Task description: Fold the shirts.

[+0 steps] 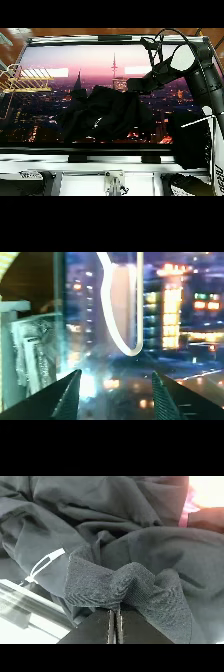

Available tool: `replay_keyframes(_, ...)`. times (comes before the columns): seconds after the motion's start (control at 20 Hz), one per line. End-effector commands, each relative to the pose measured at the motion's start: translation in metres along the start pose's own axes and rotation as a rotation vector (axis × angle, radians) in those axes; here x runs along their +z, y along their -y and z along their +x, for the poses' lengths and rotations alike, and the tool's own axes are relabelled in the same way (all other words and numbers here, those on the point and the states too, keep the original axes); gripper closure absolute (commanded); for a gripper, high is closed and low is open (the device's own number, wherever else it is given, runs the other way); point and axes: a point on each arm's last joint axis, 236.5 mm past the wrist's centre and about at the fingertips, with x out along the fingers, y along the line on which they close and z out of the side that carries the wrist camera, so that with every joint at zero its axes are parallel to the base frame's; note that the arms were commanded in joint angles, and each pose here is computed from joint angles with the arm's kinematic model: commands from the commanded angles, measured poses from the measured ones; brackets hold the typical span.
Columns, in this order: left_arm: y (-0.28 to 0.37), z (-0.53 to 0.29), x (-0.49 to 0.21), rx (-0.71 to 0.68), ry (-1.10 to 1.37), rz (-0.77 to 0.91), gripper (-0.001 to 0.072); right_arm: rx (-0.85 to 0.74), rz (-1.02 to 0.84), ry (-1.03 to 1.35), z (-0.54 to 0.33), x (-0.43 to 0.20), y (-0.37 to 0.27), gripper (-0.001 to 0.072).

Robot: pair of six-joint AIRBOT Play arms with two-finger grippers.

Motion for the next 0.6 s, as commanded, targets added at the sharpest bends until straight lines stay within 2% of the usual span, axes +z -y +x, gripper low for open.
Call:
replay_keyframes(0.0,0.008,0.041,-0.011,-0.064,-0.028,-0.010,0.0110,-0.001,0.018,0.011,0.000,0.003,0.000,0.0649)
replay_keyframes(0.05,0.010,0.051,-0.014,-0.076,-0.036,-0.040,0.0091,-0.001,0.033,0.012,0.000,0.003,0.000,0.0649)
replay_keyframes(0.3,0.023,0.078,-0.021,-0.141,-0.045,-0.089,0.0093,0.002,0.058,0.028,0.000,0.007,0.000,0.0649)
replay_keyframes(0.55,0.022,0.092,-0.030,-0.140,-0.071,-0.104,0.0108,0.006,0.087,0.035,0.000,0.008,-0.001,0.0649)
